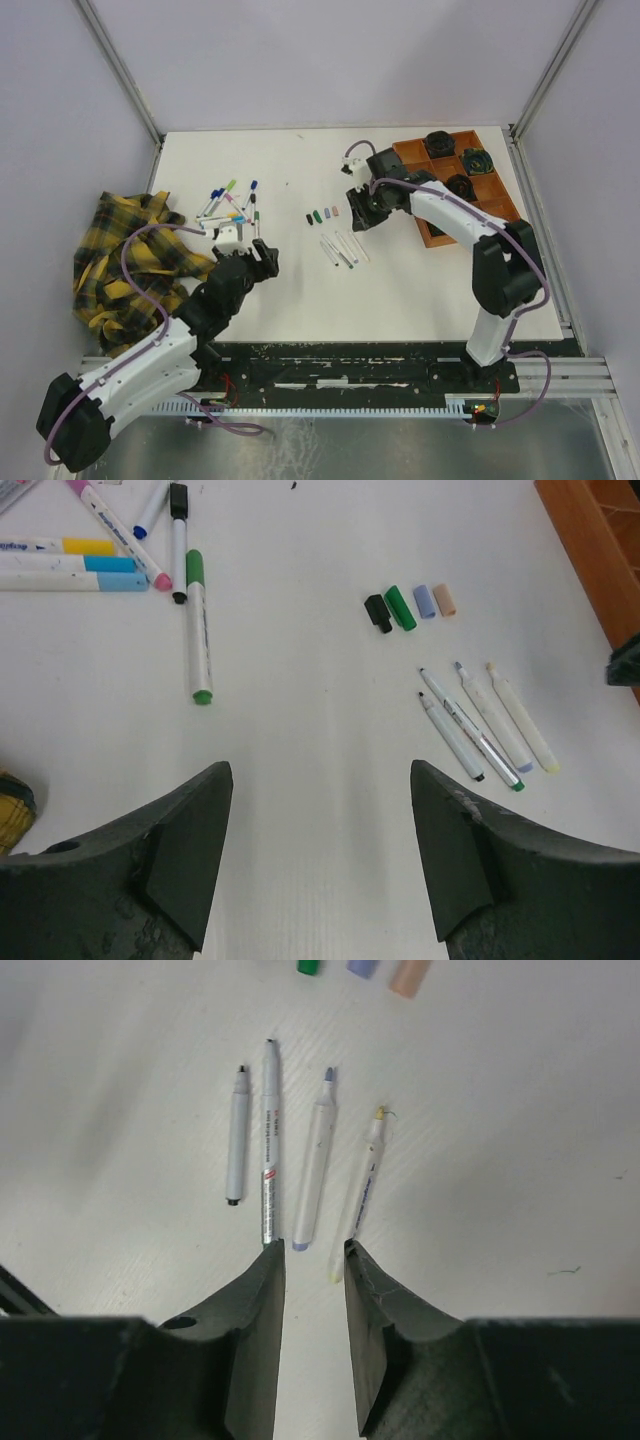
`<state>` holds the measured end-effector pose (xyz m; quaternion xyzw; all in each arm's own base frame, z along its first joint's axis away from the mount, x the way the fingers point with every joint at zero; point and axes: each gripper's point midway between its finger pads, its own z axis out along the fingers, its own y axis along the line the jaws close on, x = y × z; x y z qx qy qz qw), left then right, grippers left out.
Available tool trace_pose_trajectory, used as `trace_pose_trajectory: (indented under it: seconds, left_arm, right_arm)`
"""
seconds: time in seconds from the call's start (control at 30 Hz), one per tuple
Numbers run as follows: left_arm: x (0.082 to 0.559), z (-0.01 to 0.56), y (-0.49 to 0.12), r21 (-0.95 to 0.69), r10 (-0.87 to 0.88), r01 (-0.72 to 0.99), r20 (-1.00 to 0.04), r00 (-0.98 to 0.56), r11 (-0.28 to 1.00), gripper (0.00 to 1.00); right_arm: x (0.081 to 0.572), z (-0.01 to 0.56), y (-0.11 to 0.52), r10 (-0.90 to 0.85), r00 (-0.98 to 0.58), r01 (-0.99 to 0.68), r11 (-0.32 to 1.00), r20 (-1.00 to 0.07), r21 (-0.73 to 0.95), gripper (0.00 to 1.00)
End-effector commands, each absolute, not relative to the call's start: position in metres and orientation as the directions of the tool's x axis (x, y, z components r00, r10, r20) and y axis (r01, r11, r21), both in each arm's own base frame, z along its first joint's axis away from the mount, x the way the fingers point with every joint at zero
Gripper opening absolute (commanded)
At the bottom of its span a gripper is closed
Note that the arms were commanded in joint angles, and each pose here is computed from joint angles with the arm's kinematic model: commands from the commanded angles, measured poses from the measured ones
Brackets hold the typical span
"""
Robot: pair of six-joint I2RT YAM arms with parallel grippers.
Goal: Open the pen caps
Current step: Place the pen at the center of the board, then pick up the pen from the center of the board.
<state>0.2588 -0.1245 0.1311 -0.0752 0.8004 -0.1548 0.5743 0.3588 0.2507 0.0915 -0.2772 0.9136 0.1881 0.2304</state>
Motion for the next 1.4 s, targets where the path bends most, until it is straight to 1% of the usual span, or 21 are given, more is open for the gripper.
trace_pose_trajectory:
  seconds: [0.0,0.13,0.27,0.37,0.47,0.6,0.7,0.8,0.87,0.97,1.17,1.37]
  left_arm:
    - [0.280,0.153,-0.122,-0.231,-0.213,0.025,-0.929,-0.303,0.973,0.78]
    - [0.298,0.149,-0.123,-0.153,-0.145,-0.005,-0.927,-0.346,0.988,0.80]
    - [0.325,0.129,-0.112,-0.064,-0.084,-0.058,-0.891,-0.446,0.996,0.81]
    - [0.344,0.114,-0.108,-0.046,-0.074,-0.067,-0.851,-0.519,0.997,0.80]
    - [0.364,0.100,-0.103,-0.045,-0.082,-0.077,-0.812,-0.578,0.996,0.78]
    - [0.384,0.077,-0.094,-0.016,-0.069,-0.088,-0.760,-0.646,0.996,0.72]
    - [0.395,0.061,-0.087,0.040,-0.043,-0.105,-0.722,-0.691,0.994,0.68]
    - [0.402,0.043,-0.087,0.062,-0.029,-0.097,-0.680,-0.733,0.993,0.59]
    - [0.405,0.035,-0.089,0.063,-0.023,-0.085,-0.659,-0.752,0.994,0.55]
    - [0.406,0.026,-0.092,0.059,-0.021,-0.077,-0.641,-0.767,0.995,0.48]
    - [0.403,0.014,-0.094,0.046,-0.025,-0.067,-0.616,-0.787,0.997,0.40]
    - [0.397,0.009,-0.098,0.023,-0.027,-0.052,-0.600,-0.799,0.998,0.24]
  right_arm:
    - [0.337,0.166,0.253,-0.464,-0.583,-0.747,0.630,-0.667,0.215,0.38]
    - [0.311,0.216,0.251,-0.431,-0.496,-0.822,0.513,-0.753,0.248,0.40]
    - [0.293,0.255,0.242,-0.380,-0.436,-0.850,0.471,-0.816,0.235,0.41]
    - [0.271,0.267,0.238,-0.367,-0.409,-0.869,0.436,-0.835,0.234,0.41]
    - [0.256,0.268,0.234,-0.357,-0.395,-0.878,0.417,-0.846,0.234,0.41]
    - [0.259,0.264,0.221,-0.322,-0.348,-0.877,0.444,-0.881,0.184,0.44]
    - [0.259,0.259,0.220,-0.311,-0.372,-0.873,0.438,-0.875,0.215,0.44]
    - [0.258,0.255,0.222,-0.310,-0.390,-0.872,0.426,-0.867,0.240,0.44]
    - [0.259,0.253,0.222,-0.313,-0.394,-0.871,0.428,-0.864,0.242,0.44]
    - [0.259,0.251,0.221,-0.313,-0.398,-0.869,0.431,-0.863,0.244,0.44]
    - [0.260,0.250,0.221,-0.308,-0.401,-0.867,0.433,-0.863,0.248,0.44]
    - [0.260,0.250,0.221,-0.304,-0.402,-0.867,0.430,-0.864,0.252,0.44]
